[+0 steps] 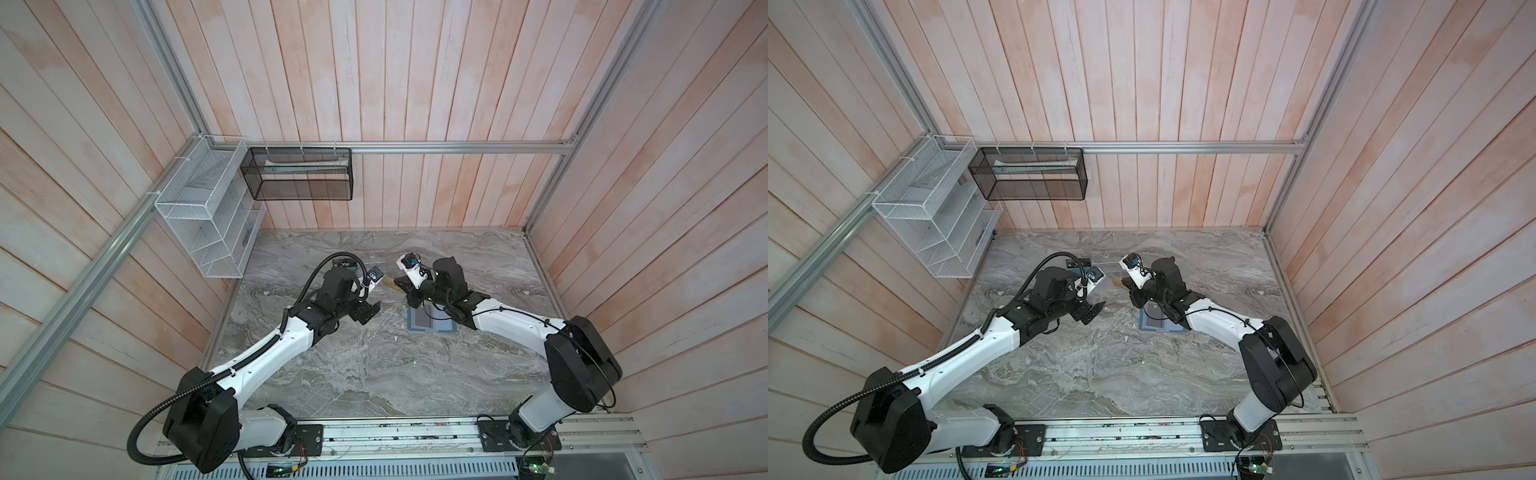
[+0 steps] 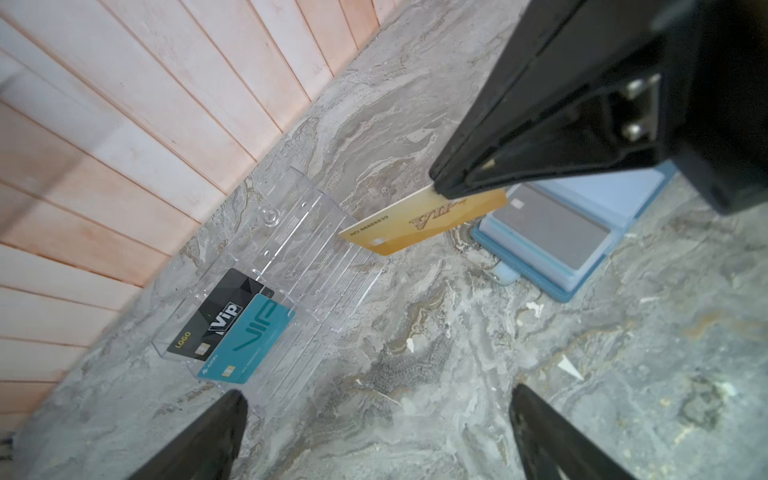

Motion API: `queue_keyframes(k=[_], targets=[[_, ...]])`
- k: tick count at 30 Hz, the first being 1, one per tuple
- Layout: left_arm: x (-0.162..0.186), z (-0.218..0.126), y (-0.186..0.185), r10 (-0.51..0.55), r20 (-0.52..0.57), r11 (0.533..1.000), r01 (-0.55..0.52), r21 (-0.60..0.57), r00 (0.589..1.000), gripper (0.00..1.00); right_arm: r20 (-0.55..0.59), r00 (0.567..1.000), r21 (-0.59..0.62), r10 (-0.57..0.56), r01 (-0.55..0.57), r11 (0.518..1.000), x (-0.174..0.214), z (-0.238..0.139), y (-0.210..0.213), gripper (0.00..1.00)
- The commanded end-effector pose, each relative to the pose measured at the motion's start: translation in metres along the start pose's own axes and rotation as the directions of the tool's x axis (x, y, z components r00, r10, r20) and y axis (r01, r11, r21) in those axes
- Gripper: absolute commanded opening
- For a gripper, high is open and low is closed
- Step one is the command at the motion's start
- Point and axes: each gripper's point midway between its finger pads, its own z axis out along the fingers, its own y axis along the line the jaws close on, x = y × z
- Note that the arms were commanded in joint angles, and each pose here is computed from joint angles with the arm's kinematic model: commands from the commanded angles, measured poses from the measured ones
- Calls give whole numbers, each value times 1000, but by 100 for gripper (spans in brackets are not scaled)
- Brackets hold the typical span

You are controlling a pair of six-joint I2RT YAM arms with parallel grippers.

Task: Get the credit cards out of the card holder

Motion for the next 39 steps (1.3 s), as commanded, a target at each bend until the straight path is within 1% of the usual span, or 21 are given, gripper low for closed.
queue_keyframes(k=[1, 4, 7, 9, 15, 17, 19, 22, 25, 27, 31, 33, 36, 39], targets=[[-10, -3, 3, 172, 23, 985, -173, 11, 985, 100, -4, 1000, -56, 0, 0, 998, 4, 1, 11, 0], [-17, -1, 2, 240, 49, 969, -242, 39, 969, 100, 10, 1000, -82, -3, 3, 997, 6, 1, 18, 0], [-20, 4, 8, 259, 43, 964, -261, 40, 965, 100, 26, 1000, -97, 12, -9, 995, 9, 0, 22, 0], [-22, 8, 2, 270, 45, 958, -273, 85, 962, 100, 31, 999, -111, 14, -11, 994, 9, 0, 26, 0], [-20, 15, -21, 214, 52, 952, -220, 211, 975, 99, 41, 999, -130, 4, 1, 991, 11, 1, 31, 0], [-18, 17, -35, 194, 58, 944, -202, 262, 979, 94, 46, 999, -143, 0, 6, 990, 12, 0, 33, 0], [-11, 22, -42, 186, 30, 939, -187, 288, 982, 87, 48, 999, -152, 0, 7, 988, 13, 0, 36, 0], [-8, 24, -43, 192, 29, 938, -192, 287, 981, 81, 48, 999, -176, 1, 8, 984, 15, -2, 40, 0], [-12, 24, -40, 198, 41, 939, -202, 280, 979, 80, 56, 998, -197, 3, 8, 980, 15, -4, 45, 0], [-10, 26, -34, 208, 38, 940, -211, 270, 977, 78, 57, 998, -208, 5, 7, 978, 17, -6, 47, 0], [-9, 32, -23, 211, 37, 943, -213, 257, 977, 77, 52, 999, -227, 8, 4, 974, 22, -10, 52, 0], [-8, 37, -23, 213, 27, 939, -212, 269, 977, 72, 54, 999, -229, 5, 8, 973, 22, -12, 53, 0], [-11, 42, -21, 204, 26, 938, -203, 281, 979, 67, 60, 998, -233, 0, 14, 972, 22, -16, 55, 0], [-13, 45, -22, 193, 26, 936, -192, 296, 981, 64, 75, 997, -240, 0, 18, 971, 20, -21, 58, 0]])
